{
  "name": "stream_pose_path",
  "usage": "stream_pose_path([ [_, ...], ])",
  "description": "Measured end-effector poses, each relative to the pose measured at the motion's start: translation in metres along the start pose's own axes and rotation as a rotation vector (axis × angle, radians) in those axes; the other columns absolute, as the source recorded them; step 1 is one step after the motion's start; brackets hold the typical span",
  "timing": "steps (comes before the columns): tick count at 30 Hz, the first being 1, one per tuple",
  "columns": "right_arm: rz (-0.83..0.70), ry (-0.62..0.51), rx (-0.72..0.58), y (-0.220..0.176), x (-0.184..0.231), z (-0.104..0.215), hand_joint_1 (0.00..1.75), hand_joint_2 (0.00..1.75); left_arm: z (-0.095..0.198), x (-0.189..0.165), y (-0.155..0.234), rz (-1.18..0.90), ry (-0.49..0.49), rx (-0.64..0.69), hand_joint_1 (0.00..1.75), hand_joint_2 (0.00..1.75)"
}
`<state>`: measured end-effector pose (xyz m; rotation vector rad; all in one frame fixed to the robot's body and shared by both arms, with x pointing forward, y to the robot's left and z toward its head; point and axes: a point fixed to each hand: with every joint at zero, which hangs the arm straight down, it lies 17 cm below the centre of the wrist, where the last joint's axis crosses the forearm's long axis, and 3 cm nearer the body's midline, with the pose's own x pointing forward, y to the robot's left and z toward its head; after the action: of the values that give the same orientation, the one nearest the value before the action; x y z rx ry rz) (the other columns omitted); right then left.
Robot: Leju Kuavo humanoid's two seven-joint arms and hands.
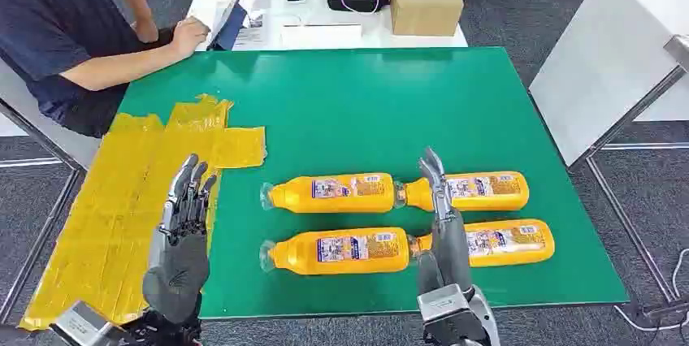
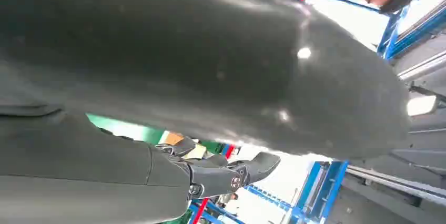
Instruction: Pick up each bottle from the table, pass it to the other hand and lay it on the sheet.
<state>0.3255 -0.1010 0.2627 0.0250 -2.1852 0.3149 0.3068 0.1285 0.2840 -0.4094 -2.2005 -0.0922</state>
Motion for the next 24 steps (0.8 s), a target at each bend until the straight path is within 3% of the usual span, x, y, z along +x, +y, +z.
stream_pose_path([
  [1,0.000,0.000,0.000,0.0000,0.0000,0.0000,1.69,0.00,0.0000,0.0000,0.0000,0.000,0.000,0.000,1.75,0.00],
  [24,0.000,0.000,0.000,0.0001,-0.0001,0.0000,1.75,0.00,0.0000,0.0000,0.0000,0.000,0.000,0.000,1.75,0.00],
])
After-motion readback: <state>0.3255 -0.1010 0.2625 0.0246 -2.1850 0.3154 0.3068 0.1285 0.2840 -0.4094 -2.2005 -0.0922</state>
